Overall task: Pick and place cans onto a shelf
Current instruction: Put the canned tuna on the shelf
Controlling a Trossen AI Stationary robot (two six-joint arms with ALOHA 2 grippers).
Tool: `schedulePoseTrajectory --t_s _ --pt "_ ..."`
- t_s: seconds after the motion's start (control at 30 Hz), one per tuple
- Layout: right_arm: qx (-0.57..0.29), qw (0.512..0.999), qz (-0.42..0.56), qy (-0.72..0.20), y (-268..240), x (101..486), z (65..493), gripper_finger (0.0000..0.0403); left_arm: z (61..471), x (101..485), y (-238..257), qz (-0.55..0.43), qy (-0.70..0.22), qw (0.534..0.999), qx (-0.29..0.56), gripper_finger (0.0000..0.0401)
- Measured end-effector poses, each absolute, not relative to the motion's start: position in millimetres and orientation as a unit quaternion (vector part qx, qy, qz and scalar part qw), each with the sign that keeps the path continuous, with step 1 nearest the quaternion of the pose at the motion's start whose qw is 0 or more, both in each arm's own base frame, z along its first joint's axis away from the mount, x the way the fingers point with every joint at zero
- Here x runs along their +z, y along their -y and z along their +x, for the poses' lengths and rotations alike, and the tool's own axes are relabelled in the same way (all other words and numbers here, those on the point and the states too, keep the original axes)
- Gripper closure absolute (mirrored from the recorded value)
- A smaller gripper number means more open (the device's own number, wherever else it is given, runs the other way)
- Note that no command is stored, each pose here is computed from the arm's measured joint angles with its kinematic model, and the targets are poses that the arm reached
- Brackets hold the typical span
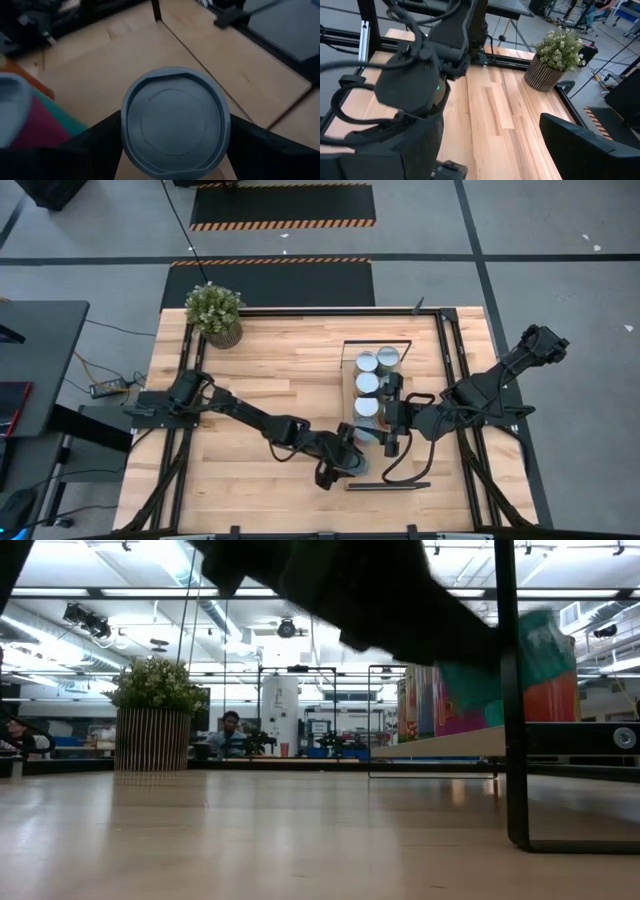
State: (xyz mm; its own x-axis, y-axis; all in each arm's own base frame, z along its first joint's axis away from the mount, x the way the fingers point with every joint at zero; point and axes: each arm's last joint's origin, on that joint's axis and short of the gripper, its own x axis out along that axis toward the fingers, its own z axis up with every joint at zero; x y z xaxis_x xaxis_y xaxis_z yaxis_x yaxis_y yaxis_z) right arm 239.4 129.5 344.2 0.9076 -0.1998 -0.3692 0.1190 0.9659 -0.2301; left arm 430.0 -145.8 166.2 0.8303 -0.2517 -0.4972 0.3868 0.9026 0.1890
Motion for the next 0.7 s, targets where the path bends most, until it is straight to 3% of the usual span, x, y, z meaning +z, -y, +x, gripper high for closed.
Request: schedulePoseTrajectory --t_s 0.7 --pt "-0.080 0.971 -0.102 -0.199 -130.5 344.1 238.7 0.0065 432.3 162.5 145.9 0.149 -0.227 0.947 -0.169 0.0090"
